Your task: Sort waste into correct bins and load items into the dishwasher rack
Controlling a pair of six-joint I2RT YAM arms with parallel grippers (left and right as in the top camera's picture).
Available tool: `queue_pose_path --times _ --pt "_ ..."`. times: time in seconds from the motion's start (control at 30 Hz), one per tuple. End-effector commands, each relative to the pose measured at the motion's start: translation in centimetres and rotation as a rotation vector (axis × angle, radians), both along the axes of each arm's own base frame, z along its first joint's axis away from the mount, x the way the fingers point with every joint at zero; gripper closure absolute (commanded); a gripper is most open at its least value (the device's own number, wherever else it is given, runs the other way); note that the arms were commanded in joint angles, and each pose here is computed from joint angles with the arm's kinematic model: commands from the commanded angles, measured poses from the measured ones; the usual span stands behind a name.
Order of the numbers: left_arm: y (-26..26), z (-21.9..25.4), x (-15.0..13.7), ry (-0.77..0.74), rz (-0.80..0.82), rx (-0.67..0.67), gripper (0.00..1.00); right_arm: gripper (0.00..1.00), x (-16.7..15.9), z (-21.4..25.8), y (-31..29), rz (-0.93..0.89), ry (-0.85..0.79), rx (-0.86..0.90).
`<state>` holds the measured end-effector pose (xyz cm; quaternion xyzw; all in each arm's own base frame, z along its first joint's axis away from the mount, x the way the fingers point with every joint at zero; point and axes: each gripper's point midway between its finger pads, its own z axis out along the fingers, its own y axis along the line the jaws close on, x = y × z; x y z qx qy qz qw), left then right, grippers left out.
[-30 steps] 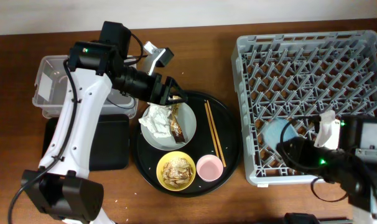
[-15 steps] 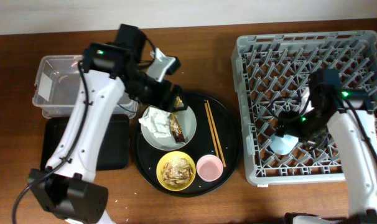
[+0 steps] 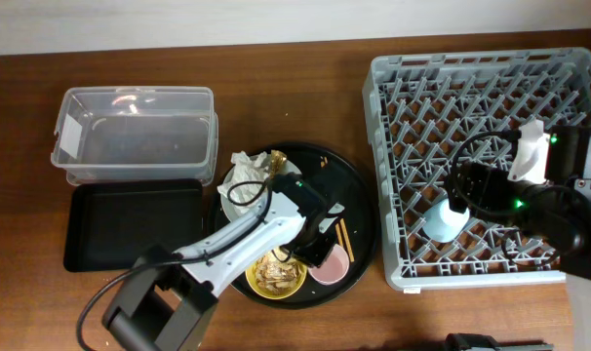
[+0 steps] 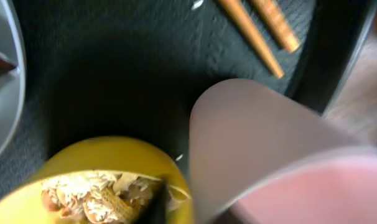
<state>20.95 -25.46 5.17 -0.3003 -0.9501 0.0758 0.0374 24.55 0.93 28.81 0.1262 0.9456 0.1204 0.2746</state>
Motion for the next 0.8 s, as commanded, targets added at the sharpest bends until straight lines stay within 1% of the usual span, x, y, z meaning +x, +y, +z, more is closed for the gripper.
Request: queue_pose_path --times 0.0,0.1,0.13,0.17,0.2,0.23,0.27,0.3,0.33,0.4,0.47,0.5,0.6,0.77 --pt "-0.4 1.4 0.7 -0.027 0.032 -0.015 1.00 0.09 0.1 0.2 0.0 -0.006 -0.007 0.009" --pt "-1.5 7.1 2.7 -0.082 0.059 -0.100 1.00 0.09 -0.1 0.1 0.1 -0.003 0.003 0.016" --pt "-2.0 10.0 3.4 -0.076 0.080 -0.195 1.00 0.09 -0.5 0.0 0.5 0.008 0.017 0.032" --pt "-2.7 13.4 4.4 -0.074 0.074 -0.335 1.00 0.09 -0.7 0.0 0.9 0.031 0.022 0.049" --pt "-3.1 16.9 5.3 -0.061 0.060 -0.502 1.00 0.10 -0.7 0.5 2.7 0.145 -0.008 0.103" --pt "-3.1 21.3 6.0 -0.043 0.026 -0.717 1.00 0.13 -0.9 1.6 5.2 0.288 -0.060 0.197" --pt "-2.4 25.3 6.5 -0.012 -0.010 -0.930 1.00 0.19 -1.3 3.0 7.5 0.402 -0.112 0.300" --pt "-1.5 28.0 6.6 0.019 -0.036 -1.092 1.00 0.21 -2.1 5.4 10.8 0.602 -0.216 0.413" --pt "-0.3 29.9 6.9 0.053 -0.022 -1.204 1.00 0.19 -2.4 6.3 12.3 0.698 -0.265 0.421" --pt "1.3 31.3 7.3 0.083 0.017 -1.285 1.00 0.11 -2.7 7.3 14.5 0.826 -0.337 0.407" --pt "1.8 32.2 7.1 0.119 0.031 -1.339 1.00 0.05 -3.2 9.8 17.6 0.999 -0.480 0.430" --pt "1.8 32.5 6.9 0.134 0.030 -1.353 1.00 0.05 -2.7 10.5 18.7 1.033 -0.521 0.426" --pt "1.6 32.4 6.3 0.171 0.045 -1.345 1.00 0.05 -1.0 10.9 20.7 1.066 -0.557 0.446" --pt "1.4 32.3 6.0 0.194 0.054 -1.339 1.00 0.06 1.8 10.2 21.7 1.071 -0.560 0.472"
